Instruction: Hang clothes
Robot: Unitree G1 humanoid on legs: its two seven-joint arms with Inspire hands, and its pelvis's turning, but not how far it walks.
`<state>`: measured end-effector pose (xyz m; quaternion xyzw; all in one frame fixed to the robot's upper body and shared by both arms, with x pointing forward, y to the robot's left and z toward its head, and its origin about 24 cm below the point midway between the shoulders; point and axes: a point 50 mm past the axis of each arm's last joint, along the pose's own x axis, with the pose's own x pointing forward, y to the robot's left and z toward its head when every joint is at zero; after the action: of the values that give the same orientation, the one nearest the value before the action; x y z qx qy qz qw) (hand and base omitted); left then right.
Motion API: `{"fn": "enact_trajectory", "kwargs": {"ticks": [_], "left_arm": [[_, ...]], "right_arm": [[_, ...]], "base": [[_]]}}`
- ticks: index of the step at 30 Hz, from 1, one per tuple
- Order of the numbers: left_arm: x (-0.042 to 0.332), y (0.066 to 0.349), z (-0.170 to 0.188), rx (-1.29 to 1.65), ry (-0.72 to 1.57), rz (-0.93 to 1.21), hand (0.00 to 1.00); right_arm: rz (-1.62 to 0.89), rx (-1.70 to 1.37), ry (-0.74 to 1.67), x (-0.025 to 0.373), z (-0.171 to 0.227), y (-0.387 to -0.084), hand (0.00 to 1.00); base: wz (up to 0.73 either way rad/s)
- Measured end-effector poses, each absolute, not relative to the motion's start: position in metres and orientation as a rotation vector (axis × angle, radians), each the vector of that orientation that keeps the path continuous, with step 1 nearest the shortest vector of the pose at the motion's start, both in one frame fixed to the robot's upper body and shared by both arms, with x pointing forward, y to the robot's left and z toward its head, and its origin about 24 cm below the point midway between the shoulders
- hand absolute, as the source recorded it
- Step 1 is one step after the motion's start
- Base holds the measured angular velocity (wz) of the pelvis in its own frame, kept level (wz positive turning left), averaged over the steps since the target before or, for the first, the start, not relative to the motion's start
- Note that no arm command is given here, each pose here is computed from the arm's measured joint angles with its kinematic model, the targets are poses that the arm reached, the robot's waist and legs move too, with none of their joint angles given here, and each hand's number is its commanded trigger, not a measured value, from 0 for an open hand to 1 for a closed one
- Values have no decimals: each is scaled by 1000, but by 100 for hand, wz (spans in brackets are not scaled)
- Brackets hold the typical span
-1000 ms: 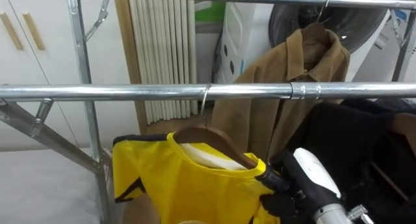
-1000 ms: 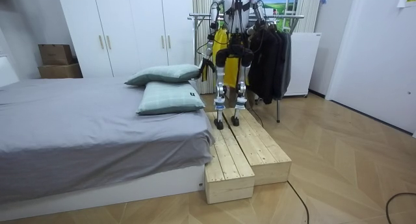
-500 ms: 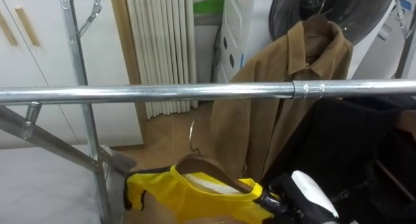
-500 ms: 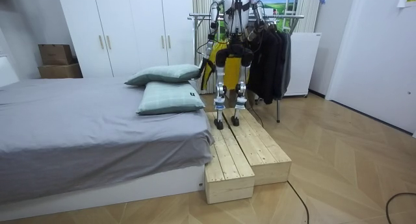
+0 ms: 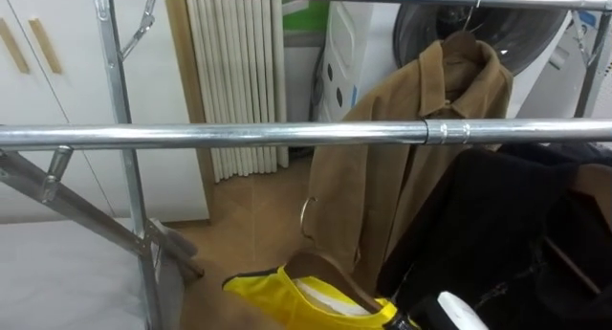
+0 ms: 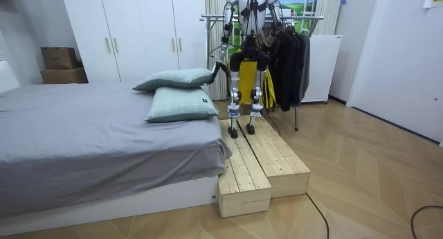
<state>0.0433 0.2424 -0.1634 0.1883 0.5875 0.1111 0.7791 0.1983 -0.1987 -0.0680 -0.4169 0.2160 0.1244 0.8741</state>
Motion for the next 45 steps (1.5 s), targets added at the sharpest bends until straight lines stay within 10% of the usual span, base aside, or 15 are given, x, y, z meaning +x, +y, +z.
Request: {"fn": "enact_trajectory", "kwargs": {"ticks": [45], "left_arm": [[40, 245, -163, 410, 1254, 265, 0]], "right_arm": [[-39, -934, -216, 232, 42, -184, 100]], "base": [[-1]]}}
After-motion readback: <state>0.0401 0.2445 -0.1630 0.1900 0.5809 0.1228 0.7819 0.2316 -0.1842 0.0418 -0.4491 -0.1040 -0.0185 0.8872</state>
